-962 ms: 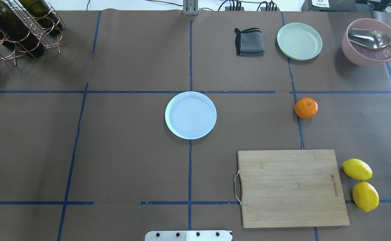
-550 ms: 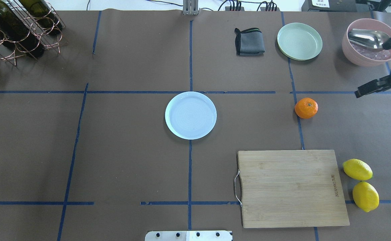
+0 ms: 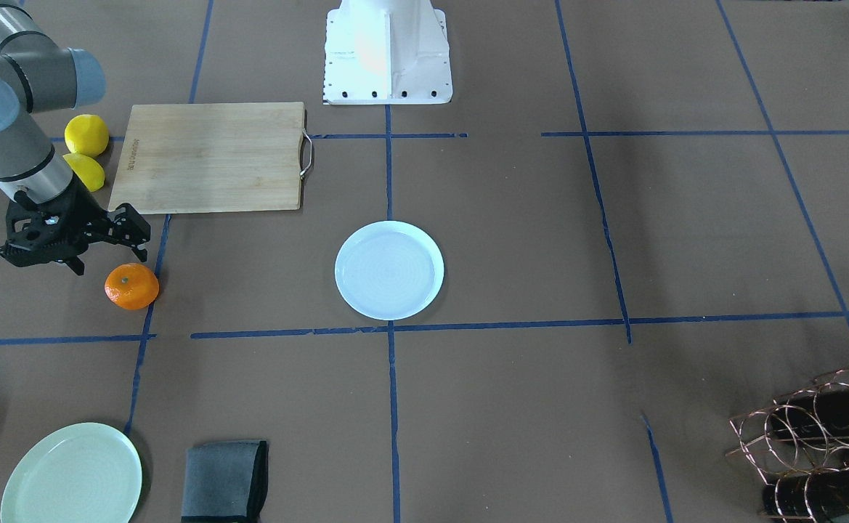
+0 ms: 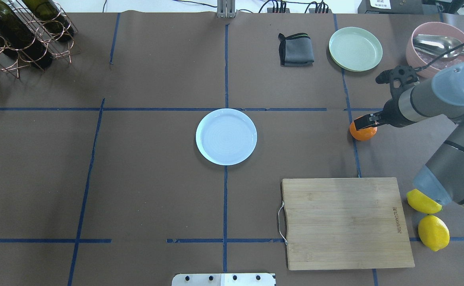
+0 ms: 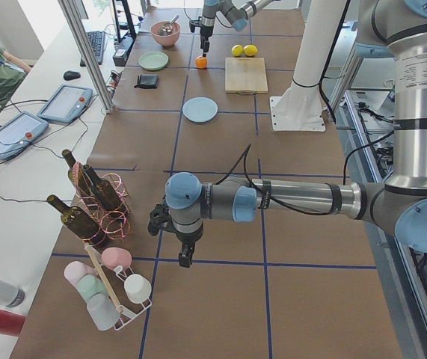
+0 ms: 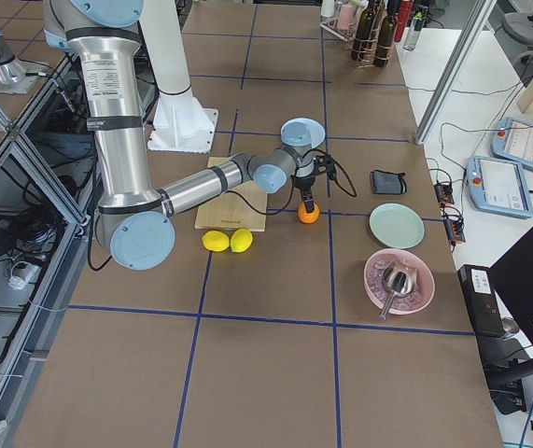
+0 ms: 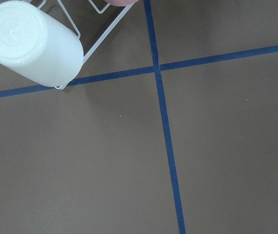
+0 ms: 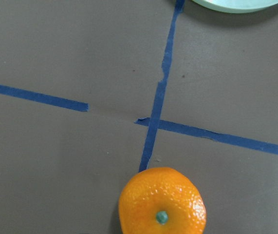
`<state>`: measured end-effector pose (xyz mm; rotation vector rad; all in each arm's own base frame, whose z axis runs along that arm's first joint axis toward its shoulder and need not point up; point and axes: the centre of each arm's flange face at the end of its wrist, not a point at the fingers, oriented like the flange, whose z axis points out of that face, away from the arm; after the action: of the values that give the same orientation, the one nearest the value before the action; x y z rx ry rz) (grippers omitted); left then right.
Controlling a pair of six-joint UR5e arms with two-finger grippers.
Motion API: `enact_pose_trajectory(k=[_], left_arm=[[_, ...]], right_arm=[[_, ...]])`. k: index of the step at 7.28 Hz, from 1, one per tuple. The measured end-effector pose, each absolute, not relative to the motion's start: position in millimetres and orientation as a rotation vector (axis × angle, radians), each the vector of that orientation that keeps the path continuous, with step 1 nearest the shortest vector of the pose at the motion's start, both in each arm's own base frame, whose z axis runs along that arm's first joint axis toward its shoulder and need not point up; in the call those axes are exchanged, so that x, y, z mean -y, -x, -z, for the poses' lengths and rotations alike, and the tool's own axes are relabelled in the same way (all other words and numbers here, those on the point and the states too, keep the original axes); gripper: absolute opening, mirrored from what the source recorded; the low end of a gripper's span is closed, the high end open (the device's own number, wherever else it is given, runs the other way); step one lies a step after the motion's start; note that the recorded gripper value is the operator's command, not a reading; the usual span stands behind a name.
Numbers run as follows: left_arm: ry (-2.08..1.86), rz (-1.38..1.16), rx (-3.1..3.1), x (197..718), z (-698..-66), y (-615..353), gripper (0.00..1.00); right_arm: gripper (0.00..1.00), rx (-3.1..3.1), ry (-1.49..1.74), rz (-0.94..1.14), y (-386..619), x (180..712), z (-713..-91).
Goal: Pick orange to plate
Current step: 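Close the right gripper around the orange tangerine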
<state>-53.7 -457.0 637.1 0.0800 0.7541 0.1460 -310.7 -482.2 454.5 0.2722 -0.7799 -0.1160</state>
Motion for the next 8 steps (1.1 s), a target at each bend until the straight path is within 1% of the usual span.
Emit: enact_pose_trajectory(k=[5,6,8], left_arm=[[-0.087,-0.147,-0.758,458,-634,54,1.00],[-0.087,-0.148,-0.758,458,-634,54,1.00],[-0.087,-0.148,-0.757,457,-634,54,1.00]], right_arm=[[1.00,0.726,-0.260,0.121,339,492,-477],[0.79,0.716,-0.258,0.124,343,491,-481],[0.32,0.707,-0.255,0.129,349,490,-484]])
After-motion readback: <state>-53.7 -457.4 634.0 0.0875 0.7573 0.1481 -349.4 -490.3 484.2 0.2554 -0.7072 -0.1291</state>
